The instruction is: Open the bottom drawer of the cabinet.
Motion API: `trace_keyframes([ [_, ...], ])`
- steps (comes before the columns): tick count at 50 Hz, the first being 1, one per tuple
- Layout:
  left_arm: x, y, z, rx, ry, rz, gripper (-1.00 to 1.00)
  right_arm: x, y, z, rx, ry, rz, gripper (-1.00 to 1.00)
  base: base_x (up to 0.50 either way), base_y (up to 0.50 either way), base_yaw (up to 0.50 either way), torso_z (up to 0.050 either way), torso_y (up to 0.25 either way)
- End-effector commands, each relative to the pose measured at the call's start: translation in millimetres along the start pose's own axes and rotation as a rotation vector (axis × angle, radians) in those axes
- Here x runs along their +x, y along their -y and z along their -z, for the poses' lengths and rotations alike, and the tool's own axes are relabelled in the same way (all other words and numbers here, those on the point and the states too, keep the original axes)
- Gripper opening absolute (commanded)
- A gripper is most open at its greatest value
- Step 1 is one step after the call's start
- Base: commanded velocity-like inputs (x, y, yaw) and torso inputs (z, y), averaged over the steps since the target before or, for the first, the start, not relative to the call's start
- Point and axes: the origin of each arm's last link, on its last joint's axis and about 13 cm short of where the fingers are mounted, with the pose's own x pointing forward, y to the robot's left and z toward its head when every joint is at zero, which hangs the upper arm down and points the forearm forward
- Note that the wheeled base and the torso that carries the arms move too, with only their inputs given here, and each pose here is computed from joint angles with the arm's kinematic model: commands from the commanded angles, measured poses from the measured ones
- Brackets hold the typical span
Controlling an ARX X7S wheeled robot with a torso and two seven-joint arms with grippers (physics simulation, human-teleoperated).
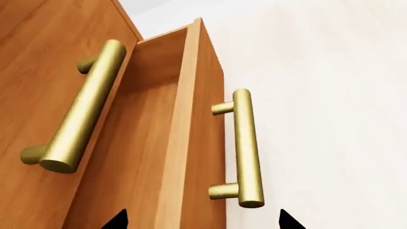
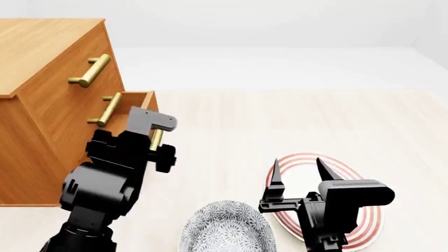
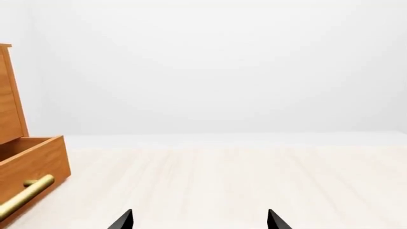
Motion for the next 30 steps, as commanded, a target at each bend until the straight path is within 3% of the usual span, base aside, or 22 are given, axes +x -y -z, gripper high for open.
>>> trace_keyframes([
  [1, 19.8, -1.8, 1.8, -0.045, -0.102, -0.004, 1.00, 0.1, 0.0, 0.1, 0.000, 0.000, 0.000, 1.00, 0.00, 0.00, 0.00, 0.000, 0.000],
  [10, 32.6, -3.4, 3.2, -0.044, -0.164, 0.003, 1.00, -0.4, 0.4, 1.4, 0.000, -0.003, 0.002, 1.00, 0.00, 0.00, 0.00, 0.000, 0.000],
  [15, 32.6, -1.7, 8.3, -0.064, -0.244, 0.168, 1.00, -0.1, -0.5, 2.2, -0.001, -0.006, -0.002, 1.00, 0.00, 0.00, 0.00, 0.000, 0.000],
  [30, 26.1, -0.4, 7.7, -0.070, -0.229, 0.282, 1.00, 0.0, -0.9, 2.8, -0.001, -0.009, -0.003, 1.00, 0.00, 0.00, 0.00, 0.000, 0.000],
])
